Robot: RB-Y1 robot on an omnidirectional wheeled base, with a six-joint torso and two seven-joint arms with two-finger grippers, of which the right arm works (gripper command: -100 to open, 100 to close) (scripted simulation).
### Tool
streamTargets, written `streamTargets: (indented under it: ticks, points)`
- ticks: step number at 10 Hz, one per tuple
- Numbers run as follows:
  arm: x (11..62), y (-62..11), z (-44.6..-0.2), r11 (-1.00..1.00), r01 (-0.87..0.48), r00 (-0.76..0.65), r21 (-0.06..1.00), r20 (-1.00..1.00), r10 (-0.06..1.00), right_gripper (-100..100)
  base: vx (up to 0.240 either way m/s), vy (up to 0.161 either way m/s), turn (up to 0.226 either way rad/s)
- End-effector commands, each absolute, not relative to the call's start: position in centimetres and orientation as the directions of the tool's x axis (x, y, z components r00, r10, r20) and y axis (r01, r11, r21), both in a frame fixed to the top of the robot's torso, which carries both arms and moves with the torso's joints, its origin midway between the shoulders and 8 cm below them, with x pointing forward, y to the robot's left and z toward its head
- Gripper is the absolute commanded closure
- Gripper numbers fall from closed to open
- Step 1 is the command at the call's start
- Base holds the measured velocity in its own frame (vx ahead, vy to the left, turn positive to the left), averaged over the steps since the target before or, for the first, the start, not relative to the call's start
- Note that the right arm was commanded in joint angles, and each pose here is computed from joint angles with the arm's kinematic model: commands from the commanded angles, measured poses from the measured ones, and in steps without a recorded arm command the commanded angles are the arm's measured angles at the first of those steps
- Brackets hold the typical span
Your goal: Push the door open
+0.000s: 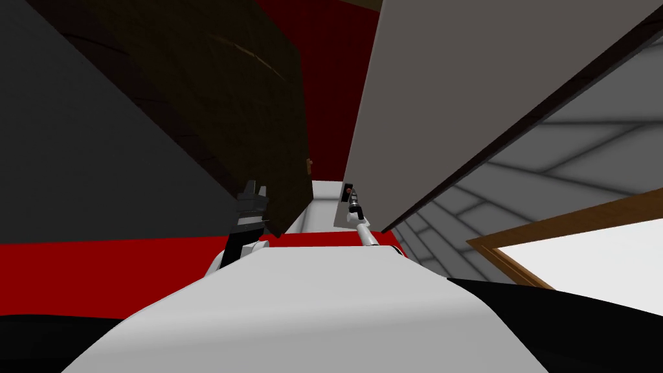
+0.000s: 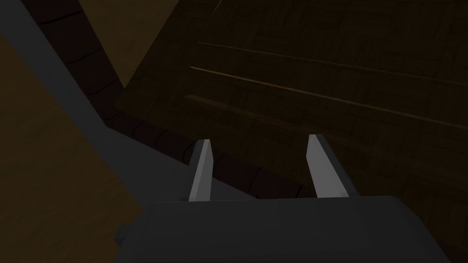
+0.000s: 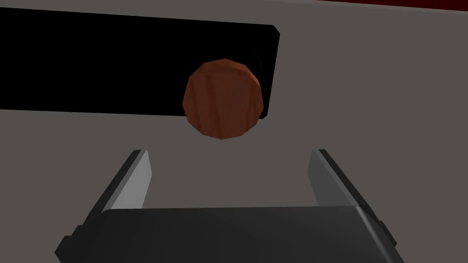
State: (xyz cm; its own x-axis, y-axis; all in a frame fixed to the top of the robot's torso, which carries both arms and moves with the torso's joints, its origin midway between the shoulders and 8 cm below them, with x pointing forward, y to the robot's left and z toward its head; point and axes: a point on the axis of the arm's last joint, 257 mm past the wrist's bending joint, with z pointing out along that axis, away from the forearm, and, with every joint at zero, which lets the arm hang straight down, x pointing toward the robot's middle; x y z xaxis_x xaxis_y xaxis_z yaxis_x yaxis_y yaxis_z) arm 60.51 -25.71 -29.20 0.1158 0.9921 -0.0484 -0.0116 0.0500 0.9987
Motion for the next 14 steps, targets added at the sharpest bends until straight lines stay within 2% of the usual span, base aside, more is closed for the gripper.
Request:
streamTargets:
  ticks: [1,4,5,10,14]
  points:
    - [60.4,-25.5,-29.3,0.044,-0.013,0.118,0.999,-0.042,0.992,-100,0.192,0.007,0.026]
    - [60.3,-24.8,-29.4,0.030,-0.012,0.116,0.999,-0.029,0.993,-100,0.151,-0.003,0.017]
    - [60.3,-24.8,-29.4,0.030,-0.012,0.116,0.999,-0.029,0.993,100,-0.010,0.002,-0.007]
    - [60.3,-24.8,-29.4,0.030,-0.012,0.116,0.999,-0.029,0.993,100,-0.015,0.001,0.001]
    - [60.3,-28.1,-29.0,0.062,-0.014,0.163,0.998,-0.059,0.985,100,0.141,0.022,-0.039]
